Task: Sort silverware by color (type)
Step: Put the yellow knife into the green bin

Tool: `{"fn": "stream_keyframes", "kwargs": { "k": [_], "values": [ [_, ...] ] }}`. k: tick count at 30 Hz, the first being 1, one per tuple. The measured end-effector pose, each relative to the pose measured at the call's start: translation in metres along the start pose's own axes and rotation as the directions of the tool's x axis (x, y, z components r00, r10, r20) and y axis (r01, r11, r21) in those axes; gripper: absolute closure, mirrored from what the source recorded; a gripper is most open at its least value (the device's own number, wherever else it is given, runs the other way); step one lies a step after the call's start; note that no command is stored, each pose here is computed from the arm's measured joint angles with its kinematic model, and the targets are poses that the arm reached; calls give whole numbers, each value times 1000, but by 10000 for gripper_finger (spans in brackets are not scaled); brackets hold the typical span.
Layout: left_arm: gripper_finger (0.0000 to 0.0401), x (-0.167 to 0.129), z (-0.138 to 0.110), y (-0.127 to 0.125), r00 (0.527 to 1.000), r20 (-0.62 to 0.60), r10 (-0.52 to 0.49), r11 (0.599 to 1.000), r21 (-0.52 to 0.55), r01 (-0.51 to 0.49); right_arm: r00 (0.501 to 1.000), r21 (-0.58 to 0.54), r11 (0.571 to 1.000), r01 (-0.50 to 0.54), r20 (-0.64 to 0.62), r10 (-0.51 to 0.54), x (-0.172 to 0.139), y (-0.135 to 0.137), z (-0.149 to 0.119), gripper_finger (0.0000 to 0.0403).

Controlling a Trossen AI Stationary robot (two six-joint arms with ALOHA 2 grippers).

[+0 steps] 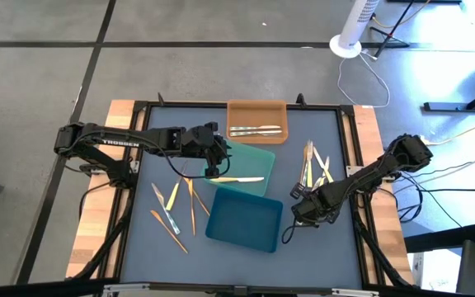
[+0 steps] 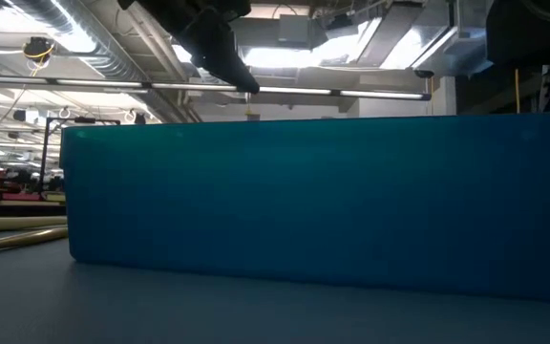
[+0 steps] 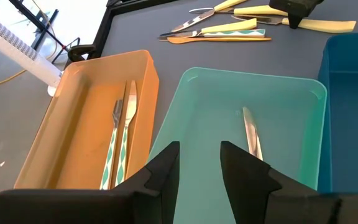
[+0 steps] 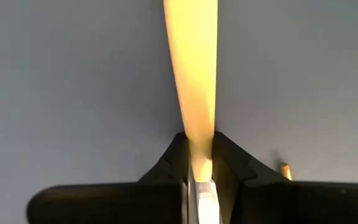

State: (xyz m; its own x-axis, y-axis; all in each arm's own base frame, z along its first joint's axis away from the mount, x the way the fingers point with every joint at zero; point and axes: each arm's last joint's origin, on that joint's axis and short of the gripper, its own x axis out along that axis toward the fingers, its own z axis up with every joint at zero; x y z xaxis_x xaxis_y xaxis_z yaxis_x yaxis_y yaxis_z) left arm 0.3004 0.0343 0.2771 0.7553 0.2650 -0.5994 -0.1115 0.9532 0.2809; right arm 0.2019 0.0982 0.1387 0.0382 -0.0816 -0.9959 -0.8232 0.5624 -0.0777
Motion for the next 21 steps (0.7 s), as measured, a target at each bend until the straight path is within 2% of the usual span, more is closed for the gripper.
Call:
{"fn": "stream_keyframes", "kwargs": {
  "k": [13,21],
  "values": [
    [291,-12,1,3,1000,6,9,1000,-1,-9,997,10,1000,28,73,-29,-19,-11,16,374],
    [291,-17,-3,3,1000,-30,2,1000,7,-1,999,5,1000,11,30,-11,-39,-14,19,373]
  ]
}}
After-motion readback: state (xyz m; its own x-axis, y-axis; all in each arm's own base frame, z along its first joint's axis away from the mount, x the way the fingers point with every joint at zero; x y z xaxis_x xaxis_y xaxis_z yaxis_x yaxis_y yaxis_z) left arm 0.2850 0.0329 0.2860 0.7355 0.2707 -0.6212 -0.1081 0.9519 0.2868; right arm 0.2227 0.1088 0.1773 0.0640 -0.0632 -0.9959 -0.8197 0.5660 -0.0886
